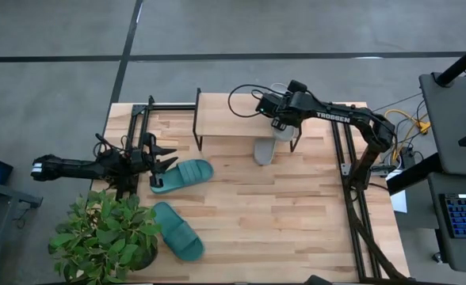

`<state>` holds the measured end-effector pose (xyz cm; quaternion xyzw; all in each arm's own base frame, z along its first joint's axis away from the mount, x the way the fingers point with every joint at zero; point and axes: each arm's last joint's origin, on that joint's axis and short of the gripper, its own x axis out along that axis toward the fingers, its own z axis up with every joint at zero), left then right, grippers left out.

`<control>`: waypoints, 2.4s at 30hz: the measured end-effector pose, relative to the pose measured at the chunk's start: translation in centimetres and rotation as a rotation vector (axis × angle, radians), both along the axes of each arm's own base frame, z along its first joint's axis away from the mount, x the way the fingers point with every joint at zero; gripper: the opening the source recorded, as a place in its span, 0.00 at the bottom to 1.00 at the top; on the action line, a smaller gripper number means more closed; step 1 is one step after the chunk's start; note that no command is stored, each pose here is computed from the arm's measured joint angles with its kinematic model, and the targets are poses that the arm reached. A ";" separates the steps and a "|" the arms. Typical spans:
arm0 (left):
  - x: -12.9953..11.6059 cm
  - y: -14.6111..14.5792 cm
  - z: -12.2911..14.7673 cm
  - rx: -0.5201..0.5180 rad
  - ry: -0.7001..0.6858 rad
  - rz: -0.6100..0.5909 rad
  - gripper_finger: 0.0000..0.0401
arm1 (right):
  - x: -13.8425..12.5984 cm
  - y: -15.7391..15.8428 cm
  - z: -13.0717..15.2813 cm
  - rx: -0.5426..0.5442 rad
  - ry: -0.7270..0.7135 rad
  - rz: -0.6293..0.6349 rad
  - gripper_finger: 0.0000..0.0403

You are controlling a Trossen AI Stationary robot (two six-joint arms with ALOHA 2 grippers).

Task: Pick and place slides into the shelf
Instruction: Put the bottom gray slipper on the shelf, then put the gray slipper on the shelf

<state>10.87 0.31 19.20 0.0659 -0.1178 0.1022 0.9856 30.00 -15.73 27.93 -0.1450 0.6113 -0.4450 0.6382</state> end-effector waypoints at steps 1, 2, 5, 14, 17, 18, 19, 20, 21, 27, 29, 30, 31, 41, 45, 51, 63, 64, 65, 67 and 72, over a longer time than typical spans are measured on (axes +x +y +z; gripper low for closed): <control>0.0 0.0 0.0 0.000 0.001 0.000 0.27 | -0.1 0.0 0.0 0.002 0.003 0.000 0.27; 0.0 0.0 0.0 0.000 0.001 0.000 0.27 | -0.1 0.1 0.1 0.003 0.005 -0.001 0.27; 0.0 0.0 0.0 0.000 0.001 0.000 0.27 | -0.3 0.2 0.4 0.008 0.003 0.001 0.27; 0.0 0.0 0.0 0.000 0.001 0.000 0.27 | -1.6 1.0 2.6 0.058 -0.103 0.028 0.27; 0.0 0.0 0.0 0.000 0.001 0.000 0.27 | -2.2 1.4 3.6 0.090 -0.161 0.042 0.27; 0.0 0.0 0.0 0.000 0.001 0.000 0.27 | -2.4 1.6 3.9 0.101 -0.179 0.048 0.27; 0.0 0.0 0.0 0.000 0.001 0.000 0.27 | -2.5 1.7 4.2 0.107 -0.197 0.054 0.27; 0.0 0.0 0.0 0.000 0.001 0.000 0.27 | -2.7 1.8 4.4 0.117 -0.216 0.061 0.27; 0.0 0.0 0.0 0.000 0.001 0.000 0.27 | -2.9 1.9 4.7 0.132 -0.232 0.070 0.27; 0.0 0.0 0.0 0.000 0.000 0.001 0.27 | -3.8 2.9 6.2 0.180 -0.324 0.109 0.27; 0.0 0.0 0.0 0.000 0.000 0.000 0.27 | -4.1 3.3 6.7 0.188 -0.351 0.125 0.27; 0.0 0.0 0.0 0.000 0.000 0.001 0.27 | -4.2 3.5 7.0 0.199 -0.367 0.140 0.27; 0.0 0.0 0.0 0.000 0.000 0.001 0.27 | -4.3 3.8 7.3 0.211 -0.387 0.161 0.27; 0.0 0.0 0.0 0.000 -0.001 0.001 0.27 | -5.6 8.6 10.4 0.276 -0.616 0.408 0.23; 0.0 0.0 0.0 0.000 -0.001 0.001 0.27 | -6.5 11.3 11.2 0.291 -0.675 0.501 0.21; 0.0 0.0 0.0 0.000 0.000 0.001 0.27 | -7.3 14.9 11.3 0.335 -0.731 0.616 0.17; 0.0 0.0 0.0 0.000 -0.002 0.001 0.27 | -7.8 20.0 10.9 0.293 -0.709 0.743 0.15; 0.0 0.0 0.0 0.000 -0.002 0.000 0.27 | -7.9 20.4 10.9 0.280 -0.707 0.750 0.15; 0.0 0.0 0.0 0.000 -0.001 0.001 0.27 | -8.0 20.7 11.0 0.265 -0.706 0.755 0.14; 0.0 0.0 0.0 0.000 -0.002 0.000 0.27 | -8.2 21.3 11.0 0.236 -0.702 0.768 0.14; 0.0 0.0 0.0 0.000 -0.002 0.000 0.27 | -8.6 22.9 10.6 0.233 -0.685 0.826 0.15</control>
